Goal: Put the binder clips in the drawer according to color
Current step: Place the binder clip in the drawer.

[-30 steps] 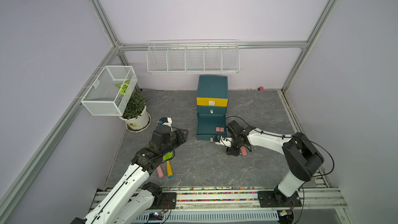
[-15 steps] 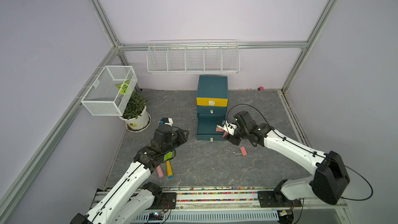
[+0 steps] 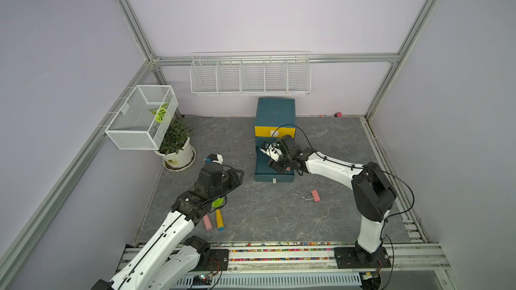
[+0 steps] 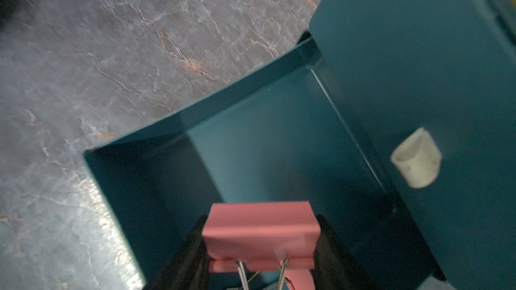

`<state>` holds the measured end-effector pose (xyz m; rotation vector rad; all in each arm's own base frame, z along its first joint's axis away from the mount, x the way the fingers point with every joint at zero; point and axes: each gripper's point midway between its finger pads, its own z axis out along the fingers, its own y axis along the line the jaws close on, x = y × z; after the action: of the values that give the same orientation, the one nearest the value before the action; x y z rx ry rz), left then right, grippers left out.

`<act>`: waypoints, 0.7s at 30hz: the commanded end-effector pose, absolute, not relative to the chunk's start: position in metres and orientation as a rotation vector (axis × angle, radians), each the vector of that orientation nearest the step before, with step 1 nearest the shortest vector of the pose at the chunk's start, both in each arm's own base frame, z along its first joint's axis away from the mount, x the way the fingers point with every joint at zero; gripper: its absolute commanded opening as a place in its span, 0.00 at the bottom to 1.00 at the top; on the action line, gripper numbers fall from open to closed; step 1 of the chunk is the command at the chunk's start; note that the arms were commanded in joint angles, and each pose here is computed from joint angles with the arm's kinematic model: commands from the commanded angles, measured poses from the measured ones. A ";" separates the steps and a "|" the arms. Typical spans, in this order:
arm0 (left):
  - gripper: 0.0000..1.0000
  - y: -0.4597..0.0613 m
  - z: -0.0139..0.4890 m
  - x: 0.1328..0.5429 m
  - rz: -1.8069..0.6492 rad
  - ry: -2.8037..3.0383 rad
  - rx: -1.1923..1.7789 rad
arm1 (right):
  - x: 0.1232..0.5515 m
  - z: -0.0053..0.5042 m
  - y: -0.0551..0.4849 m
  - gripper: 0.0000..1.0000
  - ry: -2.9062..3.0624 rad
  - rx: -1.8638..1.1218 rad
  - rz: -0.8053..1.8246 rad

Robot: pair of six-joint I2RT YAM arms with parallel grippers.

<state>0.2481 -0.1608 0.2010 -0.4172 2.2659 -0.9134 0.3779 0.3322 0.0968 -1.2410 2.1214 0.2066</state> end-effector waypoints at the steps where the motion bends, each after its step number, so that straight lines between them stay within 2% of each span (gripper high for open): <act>1: 0.35 -0.154 0.201 0.246 -0.891 2.266 -0.445 | 0.387 0.102 0.337 0.56 2.087 -1.163 0.193; 4: 0.36 -0.153 0.201 0.244 -0.890 2.267 -0.444 | 0.385 0.098 0.334 0.72 2.091 -1.141 0.200; 10: 0.36 -0.153 0.207 0.245 -0.891 2.255 -0.438 | 0.376 0.118 0.323 0.87 2.064 -1.032 0.216; 15: 0.36 -0.152 0.213 0.245 -0.876 2.251 -0.417 | 0.356 0.160 0.297 0.86 2.028 -0.870 0.208; 21: 0.37 -0.149 0.220 0.244 -0.875 2.232 -0.409 | 0.309 0.174 0.211 0.78 2.161 -0.556 0.054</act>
<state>0.2410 -0.1527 0.2002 -0.4295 2.2780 -0.8793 0.3236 0.2567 0.1904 -0.7487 2.0305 0.1841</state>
